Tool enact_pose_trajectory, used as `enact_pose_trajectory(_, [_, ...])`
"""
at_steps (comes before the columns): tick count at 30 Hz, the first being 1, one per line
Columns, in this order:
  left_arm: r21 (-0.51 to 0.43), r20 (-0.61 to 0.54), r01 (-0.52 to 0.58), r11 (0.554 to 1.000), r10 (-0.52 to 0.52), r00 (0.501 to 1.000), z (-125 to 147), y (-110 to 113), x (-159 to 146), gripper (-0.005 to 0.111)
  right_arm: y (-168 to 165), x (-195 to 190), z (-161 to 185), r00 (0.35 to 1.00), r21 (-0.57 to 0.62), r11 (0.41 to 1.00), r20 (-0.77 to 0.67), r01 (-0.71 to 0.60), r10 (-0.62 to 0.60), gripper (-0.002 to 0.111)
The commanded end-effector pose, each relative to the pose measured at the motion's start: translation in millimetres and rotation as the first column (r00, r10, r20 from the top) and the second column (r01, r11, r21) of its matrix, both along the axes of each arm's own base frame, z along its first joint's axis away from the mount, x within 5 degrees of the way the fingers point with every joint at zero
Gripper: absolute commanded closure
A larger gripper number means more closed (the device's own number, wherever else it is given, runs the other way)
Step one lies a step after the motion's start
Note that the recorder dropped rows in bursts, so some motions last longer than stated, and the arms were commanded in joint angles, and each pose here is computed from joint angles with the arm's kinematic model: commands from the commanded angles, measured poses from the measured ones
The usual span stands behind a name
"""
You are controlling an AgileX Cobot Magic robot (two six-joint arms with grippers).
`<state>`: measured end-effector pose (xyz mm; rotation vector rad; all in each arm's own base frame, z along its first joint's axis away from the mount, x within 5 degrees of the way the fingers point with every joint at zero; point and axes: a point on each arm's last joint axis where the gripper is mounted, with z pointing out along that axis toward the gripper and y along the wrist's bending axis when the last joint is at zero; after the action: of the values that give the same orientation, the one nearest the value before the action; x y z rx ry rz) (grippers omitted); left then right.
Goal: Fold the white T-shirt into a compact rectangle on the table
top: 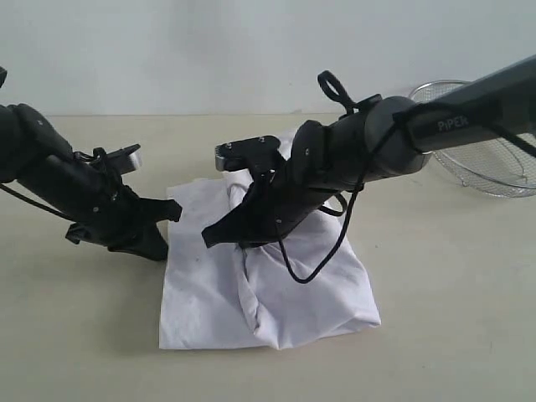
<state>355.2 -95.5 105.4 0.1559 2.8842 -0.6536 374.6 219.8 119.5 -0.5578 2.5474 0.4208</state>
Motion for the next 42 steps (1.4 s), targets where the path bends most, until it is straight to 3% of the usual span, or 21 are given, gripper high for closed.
enact_pose_trajectory(1, [-0.006, 0.007, 0.010, 1.000, -0.010, 1.000, -7, -1, 0, 0.102, 1, -4, -2, 0.999, 0.021, 1.000, -0.051, 0.011, -0.010, 0.108])
enact_pose_trajectory(14, [-0.010, 0.005, 0.007, 1.000, -0.007, 1.000, -7, -2, 0, 0.102, 21, 2, 25, 0.999, 0.091, 0.995, -0.022, -0.037, 0.039, 0.108])
enact_pose_trajectory(33, [-0.014, -0.001, 0.014, 1.000, -0.014, 1.000, -7, -2, -1, 0.102, 39, -7, 28, 0.998, 0.167, 0.985, -0.038, -0.049, 0.057, 0.108])
enact_pose_trajectory(42, [-0.018, -0.001, 0.009, 1.000, -0.009, 1.000, -6, -2, 0, 0.102, 59, -8, 45, 0.998, 0.260, 0.965, -0.044, -0.037, 0.050, 0.108])
